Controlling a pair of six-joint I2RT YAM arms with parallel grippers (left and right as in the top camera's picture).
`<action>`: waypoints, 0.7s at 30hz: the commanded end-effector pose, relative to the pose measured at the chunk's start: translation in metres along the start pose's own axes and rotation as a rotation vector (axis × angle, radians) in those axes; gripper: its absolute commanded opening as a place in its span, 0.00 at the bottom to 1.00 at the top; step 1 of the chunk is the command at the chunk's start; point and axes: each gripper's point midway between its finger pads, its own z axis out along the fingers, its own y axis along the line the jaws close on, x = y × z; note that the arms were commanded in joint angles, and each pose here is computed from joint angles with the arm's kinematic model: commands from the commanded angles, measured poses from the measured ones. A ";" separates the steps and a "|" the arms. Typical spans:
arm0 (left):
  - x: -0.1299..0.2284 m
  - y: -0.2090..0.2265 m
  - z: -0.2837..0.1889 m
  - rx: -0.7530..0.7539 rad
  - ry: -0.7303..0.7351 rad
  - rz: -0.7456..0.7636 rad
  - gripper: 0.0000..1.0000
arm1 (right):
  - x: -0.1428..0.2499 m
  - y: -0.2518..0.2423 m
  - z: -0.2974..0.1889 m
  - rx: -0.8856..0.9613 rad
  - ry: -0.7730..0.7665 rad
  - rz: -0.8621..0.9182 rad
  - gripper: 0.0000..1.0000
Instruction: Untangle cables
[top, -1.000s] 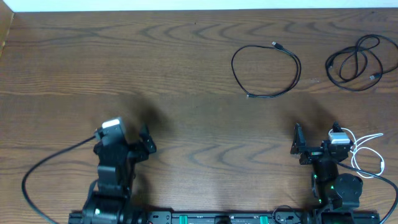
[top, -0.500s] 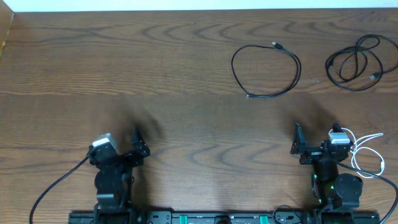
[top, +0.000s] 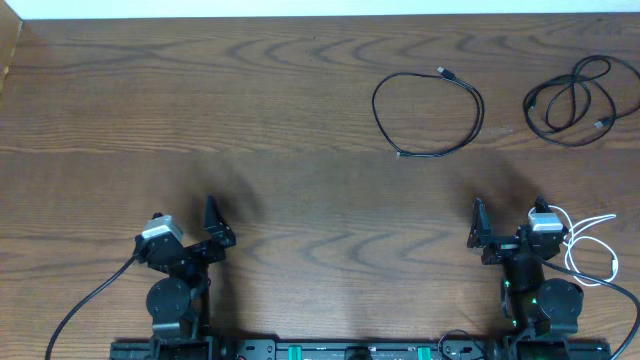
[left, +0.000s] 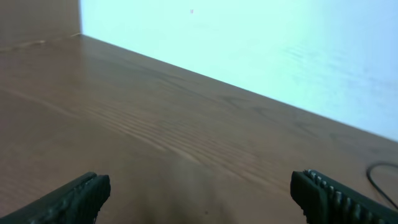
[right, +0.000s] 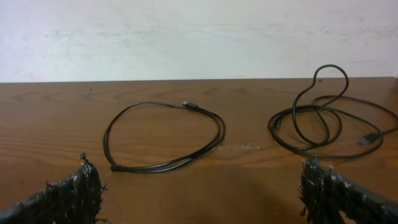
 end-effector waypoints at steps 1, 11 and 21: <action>0.010 -0.019 0.001 0.121 0.017 0.144 1.00 | 0.001 0.001 0.000 -0.003 0.001 0.013 0.99; 0.032 -0.029 0.002 0.189 0.058 0.209 0.99 | 0.001 0.001 0.000 -0.003 0.001 0.013 0.99; 0.033 -0.035 0.001 0.215 0.060 0.212 1.00 | 0.001 0.001 0.000 -0.003 0.001 0.013 0.99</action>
